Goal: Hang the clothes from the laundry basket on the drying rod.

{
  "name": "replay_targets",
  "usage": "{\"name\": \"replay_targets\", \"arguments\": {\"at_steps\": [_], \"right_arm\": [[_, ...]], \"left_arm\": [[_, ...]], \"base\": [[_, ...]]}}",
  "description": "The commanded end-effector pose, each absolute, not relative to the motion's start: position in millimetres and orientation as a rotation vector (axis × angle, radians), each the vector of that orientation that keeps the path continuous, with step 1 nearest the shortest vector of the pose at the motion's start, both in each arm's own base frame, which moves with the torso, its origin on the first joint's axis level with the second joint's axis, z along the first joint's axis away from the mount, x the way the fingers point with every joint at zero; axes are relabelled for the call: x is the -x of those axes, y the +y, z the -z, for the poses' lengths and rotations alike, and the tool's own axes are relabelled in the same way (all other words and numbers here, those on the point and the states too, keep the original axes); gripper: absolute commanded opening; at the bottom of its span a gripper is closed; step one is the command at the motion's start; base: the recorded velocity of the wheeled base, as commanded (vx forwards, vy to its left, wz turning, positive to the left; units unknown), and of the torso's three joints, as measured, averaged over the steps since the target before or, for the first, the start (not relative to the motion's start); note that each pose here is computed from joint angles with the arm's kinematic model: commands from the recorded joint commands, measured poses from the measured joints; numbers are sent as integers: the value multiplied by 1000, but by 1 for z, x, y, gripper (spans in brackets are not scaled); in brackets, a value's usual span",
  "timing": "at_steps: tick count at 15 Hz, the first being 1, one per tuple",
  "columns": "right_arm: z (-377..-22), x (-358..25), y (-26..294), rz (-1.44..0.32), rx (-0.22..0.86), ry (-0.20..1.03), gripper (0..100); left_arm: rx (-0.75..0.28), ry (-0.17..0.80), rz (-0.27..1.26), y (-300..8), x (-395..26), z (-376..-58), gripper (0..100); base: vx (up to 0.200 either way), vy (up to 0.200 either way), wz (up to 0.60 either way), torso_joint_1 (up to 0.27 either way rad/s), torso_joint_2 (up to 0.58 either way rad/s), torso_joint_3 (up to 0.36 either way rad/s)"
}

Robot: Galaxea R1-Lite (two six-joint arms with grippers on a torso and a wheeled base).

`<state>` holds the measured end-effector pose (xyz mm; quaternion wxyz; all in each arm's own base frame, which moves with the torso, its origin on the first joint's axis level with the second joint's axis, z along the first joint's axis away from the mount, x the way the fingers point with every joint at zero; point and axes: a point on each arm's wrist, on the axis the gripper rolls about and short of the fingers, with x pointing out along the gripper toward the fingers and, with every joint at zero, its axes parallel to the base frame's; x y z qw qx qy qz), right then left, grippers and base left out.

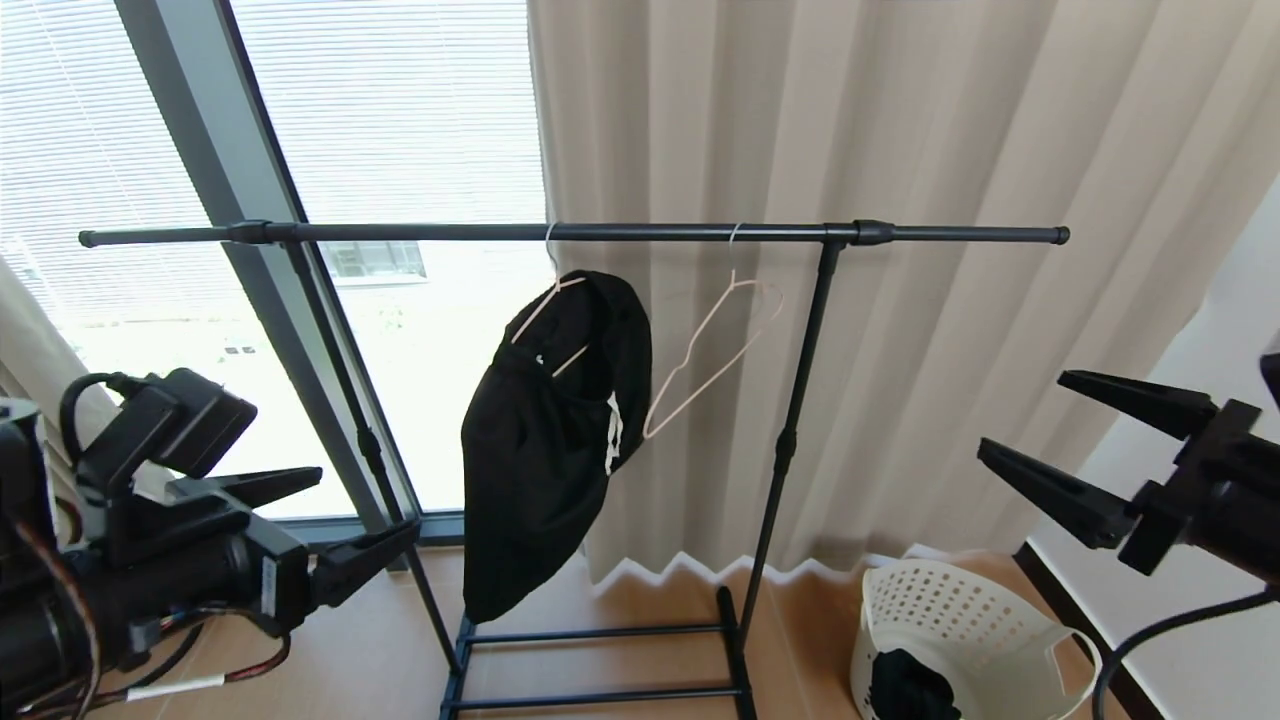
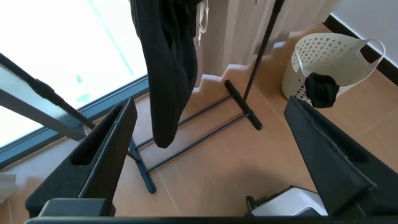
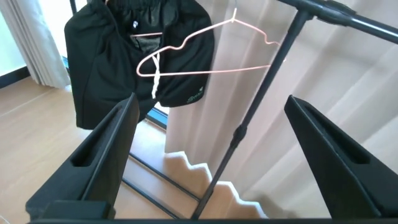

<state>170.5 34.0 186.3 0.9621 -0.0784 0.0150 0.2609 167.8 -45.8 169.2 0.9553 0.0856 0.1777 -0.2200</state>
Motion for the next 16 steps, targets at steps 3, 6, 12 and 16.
{"name": "replay_targets", "arguments": {"at_steps": [3, 6, 12, 16], "right_arm": [[-157, -90, 20, -483, 169, -30, 100], [-143, -69, 17, -477, 169, -44, 100], [-116, -23, 10, -468, 117, 58, 100], [-100, 0, 6, -417, 122, 32, 100]], "left_arm": [[-161, 226, 391, -23, -95, -161, 100], [-158, 179, 381, -18, -71, -150, 100], [-157, 177, 373, -12, -41, -114, 100], [-156, 134, 367, -10, -32, -114, 100]], "base": [[0, 0, 0, 0, 0, 0], [0, 0, 0, 0, 0, 0], [0, 0, 0, 0, 0, 0], [0, 0, 0, 0, 0, 0]]}}
